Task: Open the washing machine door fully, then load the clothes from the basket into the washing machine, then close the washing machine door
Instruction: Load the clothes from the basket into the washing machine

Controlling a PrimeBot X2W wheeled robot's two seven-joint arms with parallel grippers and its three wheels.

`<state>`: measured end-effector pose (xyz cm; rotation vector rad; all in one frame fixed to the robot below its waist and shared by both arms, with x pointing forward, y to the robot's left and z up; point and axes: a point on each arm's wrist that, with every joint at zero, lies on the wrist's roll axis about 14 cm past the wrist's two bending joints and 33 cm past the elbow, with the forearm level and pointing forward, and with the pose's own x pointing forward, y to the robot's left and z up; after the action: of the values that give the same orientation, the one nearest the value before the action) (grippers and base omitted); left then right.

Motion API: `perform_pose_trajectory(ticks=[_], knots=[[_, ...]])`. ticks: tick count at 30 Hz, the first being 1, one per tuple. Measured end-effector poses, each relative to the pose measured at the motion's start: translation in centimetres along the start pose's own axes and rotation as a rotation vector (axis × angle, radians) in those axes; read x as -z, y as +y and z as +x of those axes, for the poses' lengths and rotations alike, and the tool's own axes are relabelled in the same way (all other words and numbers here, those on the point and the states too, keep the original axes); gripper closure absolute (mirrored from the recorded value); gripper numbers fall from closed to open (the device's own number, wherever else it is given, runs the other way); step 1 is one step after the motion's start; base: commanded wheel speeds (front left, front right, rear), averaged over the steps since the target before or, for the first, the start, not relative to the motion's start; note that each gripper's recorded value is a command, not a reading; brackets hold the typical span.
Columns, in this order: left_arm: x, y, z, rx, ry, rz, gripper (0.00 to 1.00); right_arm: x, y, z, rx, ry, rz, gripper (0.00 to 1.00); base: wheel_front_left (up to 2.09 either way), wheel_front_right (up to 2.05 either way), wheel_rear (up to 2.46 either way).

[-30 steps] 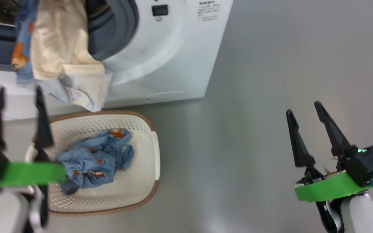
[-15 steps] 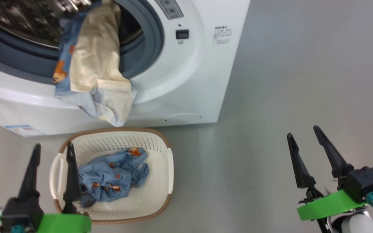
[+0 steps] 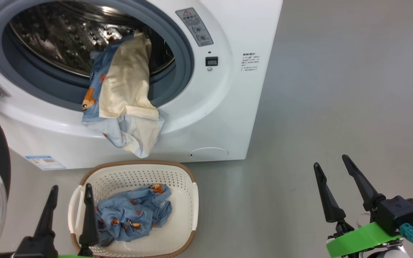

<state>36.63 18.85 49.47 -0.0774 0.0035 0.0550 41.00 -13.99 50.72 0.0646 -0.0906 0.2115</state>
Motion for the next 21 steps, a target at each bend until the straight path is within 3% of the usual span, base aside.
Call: perform_pose_trajectory(ticks=[21], knots=[[2.9,-0.6,0.9,0.028,0.079,-0.032,0.0,0.8,-0.3,-0.1,0.013,0.022,0.008,0.0,0.0,0.0,0.0]])
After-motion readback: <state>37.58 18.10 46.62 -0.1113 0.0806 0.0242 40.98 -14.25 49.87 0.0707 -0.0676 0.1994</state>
